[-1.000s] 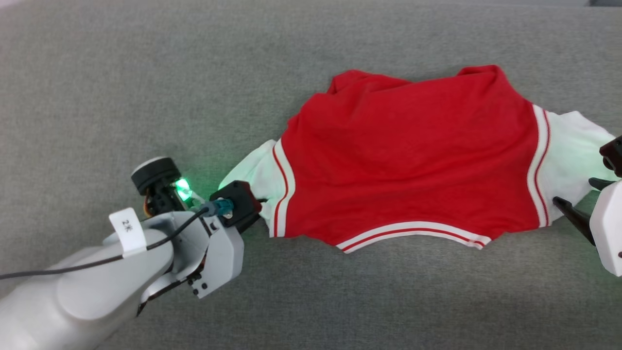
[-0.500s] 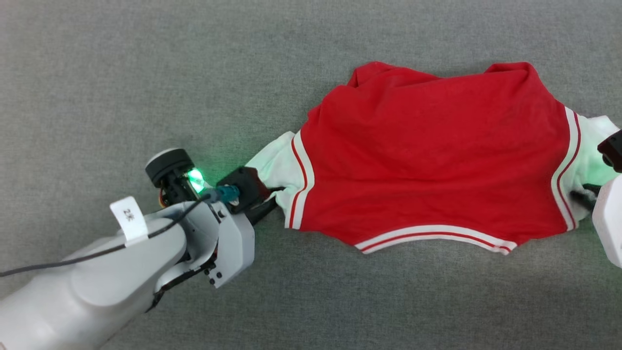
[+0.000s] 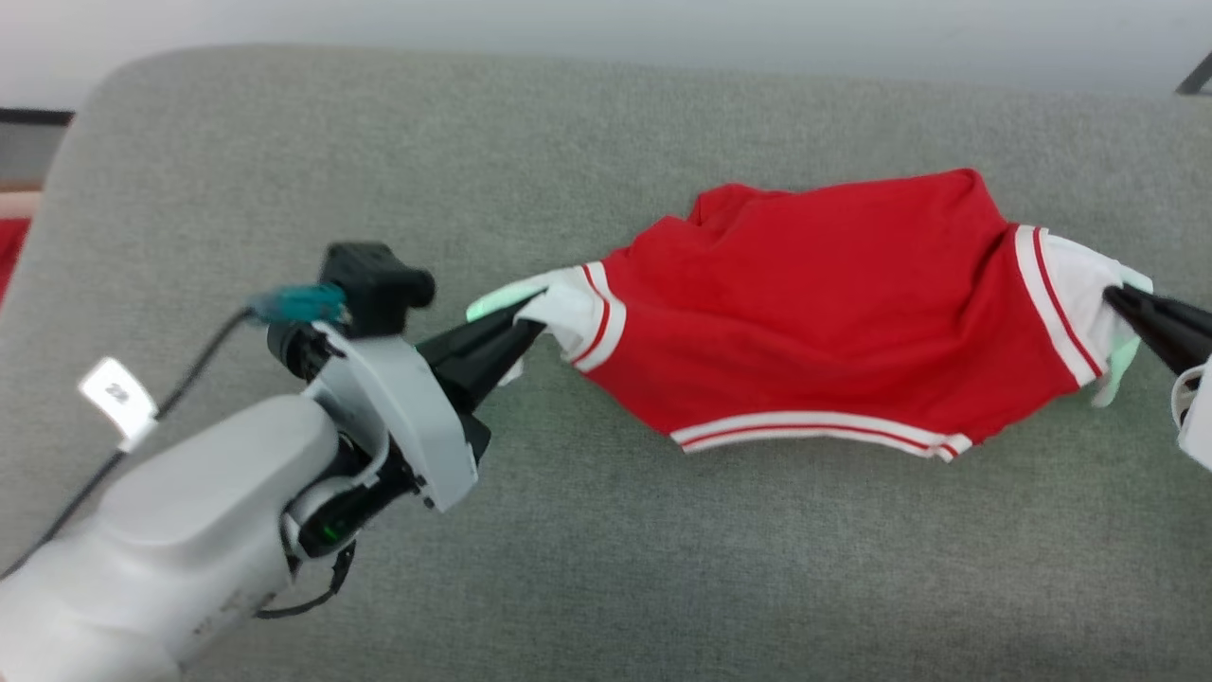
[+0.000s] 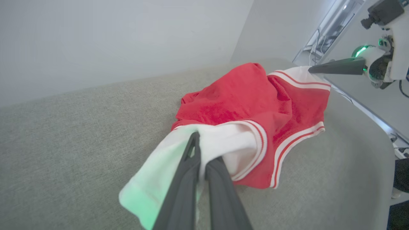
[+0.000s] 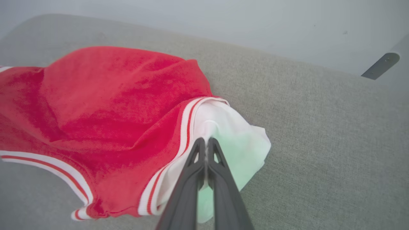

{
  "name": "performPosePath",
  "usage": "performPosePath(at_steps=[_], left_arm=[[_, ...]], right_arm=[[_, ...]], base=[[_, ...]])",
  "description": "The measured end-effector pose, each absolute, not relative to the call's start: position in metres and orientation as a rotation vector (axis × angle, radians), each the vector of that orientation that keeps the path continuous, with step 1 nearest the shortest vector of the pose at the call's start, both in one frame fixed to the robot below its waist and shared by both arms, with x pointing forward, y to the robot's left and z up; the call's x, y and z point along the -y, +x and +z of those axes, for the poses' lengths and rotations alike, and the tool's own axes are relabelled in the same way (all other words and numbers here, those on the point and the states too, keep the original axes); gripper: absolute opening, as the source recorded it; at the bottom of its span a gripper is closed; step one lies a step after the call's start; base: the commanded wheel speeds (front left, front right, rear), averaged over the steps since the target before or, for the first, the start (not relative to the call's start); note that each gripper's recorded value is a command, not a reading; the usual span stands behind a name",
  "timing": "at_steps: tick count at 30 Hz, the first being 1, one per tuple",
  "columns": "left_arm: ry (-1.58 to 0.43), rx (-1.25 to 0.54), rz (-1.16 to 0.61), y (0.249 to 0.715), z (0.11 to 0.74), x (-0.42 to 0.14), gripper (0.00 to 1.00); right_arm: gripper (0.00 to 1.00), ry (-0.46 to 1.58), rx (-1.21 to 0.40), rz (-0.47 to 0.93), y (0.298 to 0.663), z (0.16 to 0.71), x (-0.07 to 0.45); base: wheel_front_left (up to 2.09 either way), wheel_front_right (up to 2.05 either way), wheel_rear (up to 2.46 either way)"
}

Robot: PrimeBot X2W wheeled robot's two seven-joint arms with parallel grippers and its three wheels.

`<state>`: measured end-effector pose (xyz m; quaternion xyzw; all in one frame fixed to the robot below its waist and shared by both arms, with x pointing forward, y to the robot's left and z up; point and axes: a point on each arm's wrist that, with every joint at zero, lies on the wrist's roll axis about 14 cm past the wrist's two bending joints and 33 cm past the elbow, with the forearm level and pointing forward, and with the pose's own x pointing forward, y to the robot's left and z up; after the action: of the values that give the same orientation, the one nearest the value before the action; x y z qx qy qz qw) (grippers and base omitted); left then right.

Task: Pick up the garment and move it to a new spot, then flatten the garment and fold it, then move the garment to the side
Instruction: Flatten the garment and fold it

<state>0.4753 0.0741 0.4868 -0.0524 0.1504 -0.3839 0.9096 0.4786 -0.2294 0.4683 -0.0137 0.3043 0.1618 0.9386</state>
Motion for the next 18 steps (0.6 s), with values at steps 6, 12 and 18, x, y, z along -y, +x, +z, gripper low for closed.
performPosePath(at_steps=[6, 12, 18], left_arm=[[-0.322, -0.208, -0.737, 0.481, 0.544, -0.083, 0.00], [-0.526, -0.135, -0.624, 0.518, 0.573, -0.100, 0.00], [-0.663, -0.110, -0.479, 0.575, 0.583, -0.125, 0.00]], right_arm=[[0.00, 0.130, -0.399, 0.324, 0.498, 0.528, 0.220], [0.00, 0.283, -0.245, 0.258, 0.542, 0.555, 0.217], [0.00, 0.429, -0.143, 0.216, 0.596, 0.574, 0.202]], base=[[0.00, 0.00, 0.00], [0.00, 0.00, 0.00], [0.00, 0.00, 0.00]])
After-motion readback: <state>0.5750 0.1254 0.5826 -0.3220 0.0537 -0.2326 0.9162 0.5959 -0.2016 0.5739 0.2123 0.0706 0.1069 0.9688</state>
